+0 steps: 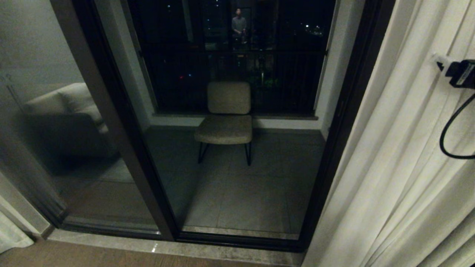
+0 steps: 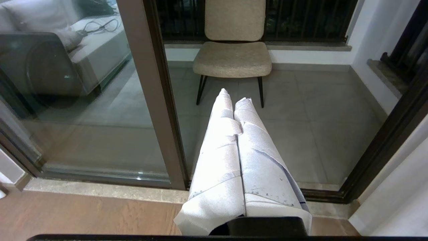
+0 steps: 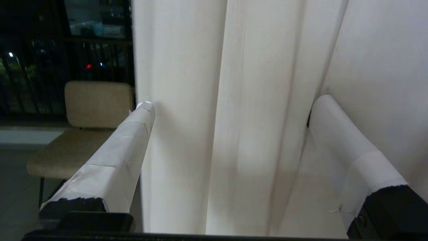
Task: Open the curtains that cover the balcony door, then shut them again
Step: Close the inner curtains on both sides
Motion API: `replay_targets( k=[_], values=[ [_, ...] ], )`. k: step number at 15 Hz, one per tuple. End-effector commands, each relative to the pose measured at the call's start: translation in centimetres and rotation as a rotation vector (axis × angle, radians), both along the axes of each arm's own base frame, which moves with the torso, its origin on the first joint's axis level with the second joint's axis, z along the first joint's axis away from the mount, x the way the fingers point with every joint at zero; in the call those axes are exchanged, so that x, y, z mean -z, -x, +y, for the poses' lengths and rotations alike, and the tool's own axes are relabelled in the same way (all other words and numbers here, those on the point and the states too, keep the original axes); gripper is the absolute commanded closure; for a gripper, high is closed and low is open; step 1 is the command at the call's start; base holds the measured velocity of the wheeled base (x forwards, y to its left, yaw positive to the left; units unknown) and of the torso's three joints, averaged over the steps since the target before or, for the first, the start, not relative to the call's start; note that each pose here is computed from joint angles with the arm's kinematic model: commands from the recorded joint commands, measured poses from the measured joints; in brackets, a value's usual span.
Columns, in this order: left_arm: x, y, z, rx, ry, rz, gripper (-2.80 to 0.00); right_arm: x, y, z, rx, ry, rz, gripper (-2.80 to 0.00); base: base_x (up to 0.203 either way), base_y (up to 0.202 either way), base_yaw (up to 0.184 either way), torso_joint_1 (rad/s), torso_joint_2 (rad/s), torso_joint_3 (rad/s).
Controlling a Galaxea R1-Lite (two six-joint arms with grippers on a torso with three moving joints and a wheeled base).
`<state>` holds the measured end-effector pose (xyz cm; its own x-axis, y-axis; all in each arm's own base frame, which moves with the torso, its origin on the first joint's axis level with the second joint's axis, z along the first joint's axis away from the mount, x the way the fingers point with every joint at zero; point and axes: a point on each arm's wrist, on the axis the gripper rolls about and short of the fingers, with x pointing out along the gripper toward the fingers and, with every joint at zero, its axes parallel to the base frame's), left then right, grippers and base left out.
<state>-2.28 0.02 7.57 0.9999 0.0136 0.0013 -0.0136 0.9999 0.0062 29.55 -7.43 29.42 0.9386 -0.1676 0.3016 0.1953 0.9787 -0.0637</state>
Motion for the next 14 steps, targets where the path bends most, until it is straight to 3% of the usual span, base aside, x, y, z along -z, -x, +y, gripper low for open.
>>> replay_targets(
  k=[1,3,4,14],
  values=[
    [0.0,0.0,0.0,0.000,0.000,0.000,0.00,1.0,-2.4,-0.6,-0.004,-0.007,0.010,-2.80,0.000,0.000,0.000,0.000,0.00,0.000],
    [0.0,0.0,0.0,-0.001,0.000,0.000,0.00,1.0,-3.0,-0.8,-0.004,-0.007,0.003,-2.80,0.000,0.000,0.000,0.000,0.00,0.000],
    [0.0,0.0,0.0,0.000,0.000,0.000,0.00,0.9,-3.3,-0.8,-0.006,-0.006,-0.002,0.00,0.000,0.000,0.000,0.000,0.00,0.000],
    [0.0,0.0,0.0,0.000,0.000,0.000,0.00,0.6,-3.8,0.5,-0.063,-0.053,-0.023,0.00,0.000,0.000,0.000,0.000,0.00,0.000]
  ],
)
